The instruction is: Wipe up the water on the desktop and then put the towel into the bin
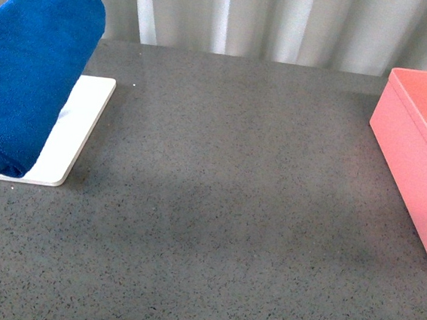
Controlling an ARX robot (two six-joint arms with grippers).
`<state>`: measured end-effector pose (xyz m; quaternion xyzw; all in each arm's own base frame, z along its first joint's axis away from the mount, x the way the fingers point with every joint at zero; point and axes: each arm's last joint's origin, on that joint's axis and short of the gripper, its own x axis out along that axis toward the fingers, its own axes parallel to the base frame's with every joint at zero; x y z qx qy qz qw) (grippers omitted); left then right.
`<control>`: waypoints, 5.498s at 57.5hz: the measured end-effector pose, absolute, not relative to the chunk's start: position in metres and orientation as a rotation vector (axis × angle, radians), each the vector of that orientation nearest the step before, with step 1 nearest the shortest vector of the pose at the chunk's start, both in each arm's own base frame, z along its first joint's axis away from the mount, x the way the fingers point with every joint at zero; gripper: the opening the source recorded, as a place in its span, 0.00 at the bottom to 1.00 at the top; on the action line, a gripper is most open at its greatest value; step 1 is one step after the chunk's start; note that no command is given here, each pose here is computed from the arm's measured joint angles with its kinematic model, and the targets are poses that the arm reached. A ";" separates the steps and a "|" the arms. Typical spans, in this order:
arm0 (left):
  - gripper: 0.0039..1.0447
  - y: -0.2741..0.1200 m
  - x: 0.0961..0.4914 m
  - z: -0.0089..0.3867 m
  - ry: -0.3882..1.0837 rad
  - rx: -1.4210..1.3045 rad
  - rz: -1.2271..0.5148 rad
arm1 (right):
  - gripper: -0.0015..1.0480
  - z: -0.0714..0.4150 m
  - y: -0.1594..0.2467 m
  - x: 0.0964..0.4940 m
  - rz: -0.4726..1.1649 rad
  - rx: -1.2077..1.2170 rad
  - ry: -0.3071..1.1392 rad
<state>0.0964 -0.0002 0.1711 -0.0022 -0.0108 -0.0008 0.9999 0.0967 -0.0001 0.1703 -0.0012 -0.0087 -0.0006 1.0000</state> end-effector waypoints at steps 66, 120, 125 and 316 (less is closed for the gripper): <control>0.94 0.000 0.096 0.171 -0.022 -0.004 -0.002 | 0.93 0.170 0.000 0.097 -0.001 -0.002 -0.017; 0.94 0.025 0.328 0.227 0.498 0.072 -0.104 | 0.93 0.170 0.000 0.097 -0.001 -0.002 -0.018; 0.94 0.021 0.361 0.228 0.516 0.140 -0.117 | 0.93 0.170 0.000 0.097 -0.001 -0.002 -0.018; 0.05 -0.019 0.343 0.267 0.221 -0.372 -0.541 | 0.93 0.170 0.000 0.097 -0.001 -0.002 -0.018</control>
